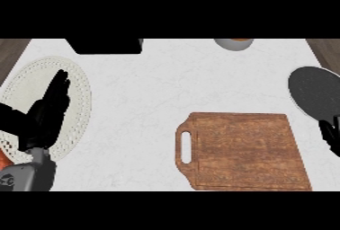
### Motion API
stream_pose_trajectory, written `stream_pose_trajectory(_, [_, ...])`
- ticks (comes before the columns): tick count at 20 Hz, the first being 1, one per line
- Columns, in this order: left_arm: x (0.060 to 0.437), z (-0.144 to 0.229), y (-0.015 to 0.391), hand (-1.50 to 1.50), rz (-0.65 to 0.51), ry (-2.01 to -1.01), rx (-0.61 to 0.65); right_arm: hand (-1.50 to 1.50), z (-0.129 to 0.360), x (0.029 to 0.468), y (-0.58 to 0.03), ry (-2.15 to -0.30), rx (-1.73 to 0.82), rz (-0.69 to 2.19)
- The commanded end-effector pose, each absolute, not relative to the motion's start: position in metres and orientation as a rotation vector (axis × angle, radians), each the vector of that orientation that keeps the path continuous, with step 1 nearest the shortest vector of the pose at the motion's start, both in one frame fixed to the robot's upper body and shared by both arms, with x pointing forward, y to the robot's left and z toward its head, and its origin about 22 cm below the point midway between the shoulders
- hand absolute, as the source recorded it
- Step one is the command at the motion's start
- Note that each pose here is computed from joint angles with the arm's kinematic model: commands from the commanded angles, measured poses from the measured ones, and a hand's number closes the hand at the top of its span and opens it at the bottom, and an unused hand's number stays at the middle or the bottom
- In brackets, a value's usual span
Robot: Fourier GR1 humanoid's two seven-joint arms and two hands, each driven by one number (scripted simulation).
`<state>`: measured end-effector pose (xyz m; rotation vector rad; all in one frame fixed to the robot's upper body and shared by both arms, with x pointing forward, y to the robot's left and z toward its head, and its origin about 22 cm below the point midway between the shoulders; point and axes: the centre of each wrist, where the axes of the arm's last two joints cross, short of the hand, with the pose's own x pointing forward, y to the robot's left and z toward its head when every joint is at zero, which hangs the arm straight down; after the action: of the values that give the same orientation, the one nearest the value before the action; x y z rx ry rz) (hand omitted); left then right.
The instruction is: Pick the cupcake from the cutting board and place it in the pan
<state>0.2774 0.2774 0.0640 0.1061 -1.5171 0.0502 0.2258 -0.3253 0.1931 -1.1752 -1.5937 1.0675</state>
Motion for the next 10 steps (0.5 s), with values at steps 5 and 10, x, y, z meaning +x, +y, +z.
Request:
stream_pose_trajectory(5, [0.272, 0.058, 0.254, 0.00, 0.045, -1.520, 0.080, 1.50, 0.201, 0.263, -0.400, -1.566, -1.218, 0.897])
stream_pose_trajectory(10, [0.275, 0.066, 0.264, 0.00, 0.034, -1.524, 0.095, 1.50, 0.183, 0.297, -0.454, -1.594, -1.217, 0.774])
